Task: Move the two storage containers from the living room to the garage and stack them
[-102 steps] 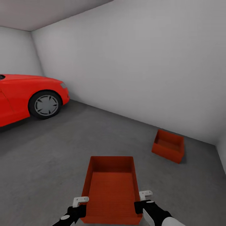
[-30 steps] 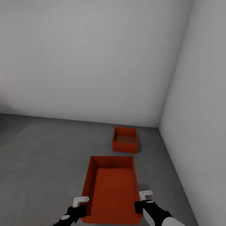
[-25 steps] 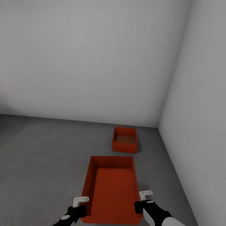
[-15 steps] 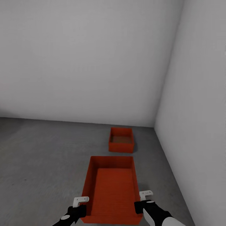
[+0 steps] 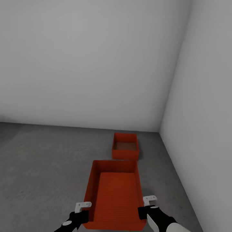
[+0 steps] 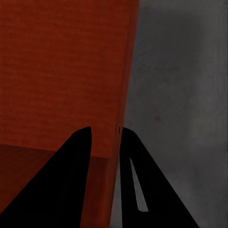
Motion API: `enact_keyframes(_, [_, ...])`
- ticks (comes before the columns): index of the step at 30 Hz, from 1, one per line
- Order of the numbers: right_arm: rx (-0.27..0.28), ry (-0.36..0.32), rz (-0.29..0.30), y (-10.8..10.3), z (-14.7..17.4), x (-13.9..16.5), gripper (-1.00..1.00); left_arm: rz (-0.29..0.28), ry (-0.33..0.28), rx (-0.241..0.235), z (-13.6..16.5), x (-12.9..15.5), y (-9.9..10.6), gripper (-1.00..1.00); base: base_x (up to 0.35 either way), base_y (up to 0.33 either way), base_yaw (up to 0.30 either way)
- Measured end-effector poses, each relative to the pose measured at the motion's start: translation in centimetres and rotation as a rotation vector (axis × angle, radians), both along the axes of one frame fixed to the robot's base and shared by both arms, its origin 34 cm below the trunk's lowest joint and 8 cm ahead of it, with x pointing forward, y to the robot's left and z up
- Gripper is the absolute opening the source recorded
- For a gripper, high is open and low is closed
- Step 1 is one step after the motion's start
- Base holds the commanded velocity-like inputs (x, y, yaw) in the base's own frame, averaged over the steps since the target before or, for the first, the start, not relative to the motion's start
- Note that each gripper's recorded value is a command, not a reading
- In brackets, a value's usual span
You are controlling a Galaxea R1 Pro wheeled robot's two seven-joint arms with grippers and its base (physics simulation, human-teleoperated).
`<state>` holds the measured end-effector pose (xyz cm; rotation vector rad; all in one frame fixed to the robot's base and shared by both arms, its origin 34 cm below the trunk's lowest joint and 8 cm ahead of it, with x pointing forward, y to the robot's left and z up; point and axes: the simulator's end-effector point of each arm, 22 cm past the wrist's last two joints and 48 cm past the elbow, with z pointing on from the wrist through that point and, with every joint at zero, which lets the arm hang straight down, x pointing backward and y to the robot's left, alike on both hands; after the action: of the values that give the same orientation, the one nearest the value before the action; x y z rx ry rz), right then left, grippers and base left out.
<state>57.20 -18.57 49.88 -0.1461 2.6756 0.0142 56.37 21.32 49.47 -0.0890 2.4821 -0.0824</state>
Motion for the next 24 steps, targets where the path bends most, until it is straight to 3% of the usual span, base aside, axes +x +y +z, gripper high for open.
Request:
enact_keyframes(10, [0.0, 0.001, 0.0, 0.0, 0.0, 0.0, -1.0, 0.0, 0.001, 0.0, 0.0, 0.0, 0.0, -1.0, 0.096, 0.008, -0.204])
enact_keyframes(24, [0.003, 0.006, -0.006, 0.0, 1.1, -0.1, -1.0, -0.006, 0.009, 0.003, 1.2, 0.1, 0.0, -1.0, 0.003, 0.0, -0.022])
